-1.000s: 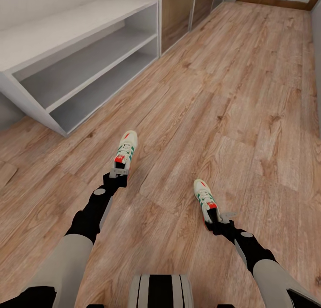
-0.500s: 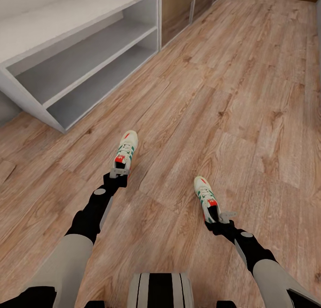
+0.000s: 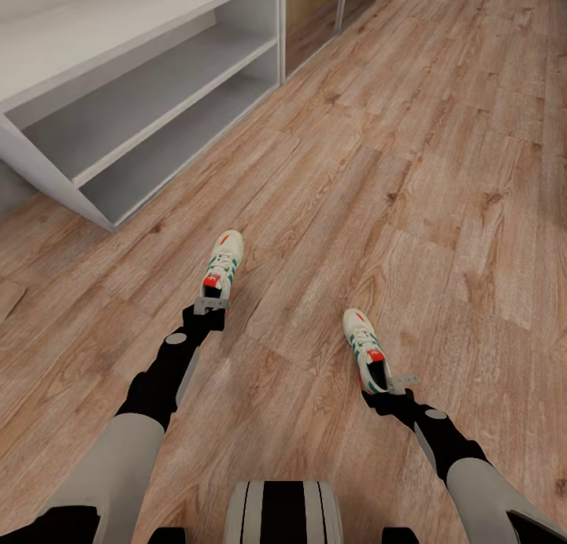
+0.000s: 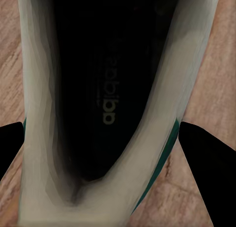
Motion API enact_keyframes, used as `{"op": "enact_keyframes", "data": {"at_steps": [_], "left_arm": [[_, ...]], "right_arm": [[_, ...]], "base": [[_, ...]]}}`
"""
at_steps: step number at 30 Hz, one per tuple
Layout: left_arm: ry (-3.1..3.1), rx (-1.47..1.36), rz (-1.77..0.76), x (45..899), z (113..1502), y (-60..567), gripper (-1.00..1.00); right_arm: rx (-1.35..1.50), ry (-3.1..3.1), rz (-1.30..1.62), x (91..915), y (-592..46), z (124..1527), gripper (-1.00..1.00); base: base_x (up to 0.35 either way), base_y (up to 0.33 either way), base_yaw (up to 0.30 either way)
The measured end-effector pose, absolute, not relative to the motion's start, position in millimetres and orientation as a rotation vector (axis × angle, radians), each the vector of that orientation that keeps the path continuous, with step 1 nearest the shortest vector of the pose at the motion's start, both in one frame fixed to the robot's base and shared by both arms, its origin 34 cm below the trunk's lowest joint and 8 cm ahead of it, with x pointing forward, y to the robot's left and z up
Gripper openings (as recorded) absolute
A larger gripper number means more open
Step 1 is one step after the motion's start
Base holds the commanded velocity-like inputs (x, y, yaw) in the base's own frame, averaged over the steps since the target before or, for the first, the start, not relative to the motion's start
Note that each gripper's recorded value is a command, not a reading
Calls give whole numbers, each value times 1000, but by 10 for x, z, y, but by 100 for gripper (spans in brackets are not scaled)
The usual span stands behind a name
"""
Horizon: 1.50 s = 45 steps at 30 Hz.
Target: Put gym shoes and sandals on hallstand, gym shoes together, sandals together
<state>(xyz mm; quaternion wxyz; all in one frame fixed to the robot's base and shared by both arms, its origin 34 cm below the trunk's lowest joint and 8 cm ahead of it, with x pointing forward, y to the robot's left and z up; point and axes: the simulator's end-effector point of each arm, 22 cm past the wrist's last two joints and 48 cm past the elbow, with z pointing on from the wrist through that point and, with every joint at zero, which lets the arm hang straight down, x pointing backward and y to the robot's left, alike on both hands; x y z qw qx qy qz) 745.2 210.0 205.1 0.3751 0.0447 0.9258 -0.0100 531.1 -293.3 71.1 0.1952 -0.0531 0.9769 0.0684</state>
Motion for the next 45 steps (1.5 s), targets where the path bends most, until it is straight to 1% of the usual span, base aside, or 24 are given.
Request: {"op": "enact_keyframes", "data": {"at_steps": [15, 16, 45], "left_arm": [[2370, 113, -24, 7452, 2051, 2095, -100], [2370, 113, -24, 7452, 2051, 2093, -100], [2357, 112, -19, 7501, 2113, 2107, -100]], "right_arm": [[-146, 2736, 187, 5322, -2952, 715, 100], [-146, 2736, 187, 5322, -2953, 715, -100], [-146, 2735, 187, 5324, -2953, 716, -100]], "base": [[0, 0, 0], [0, 0, 0], [0, 0, 0]]}}
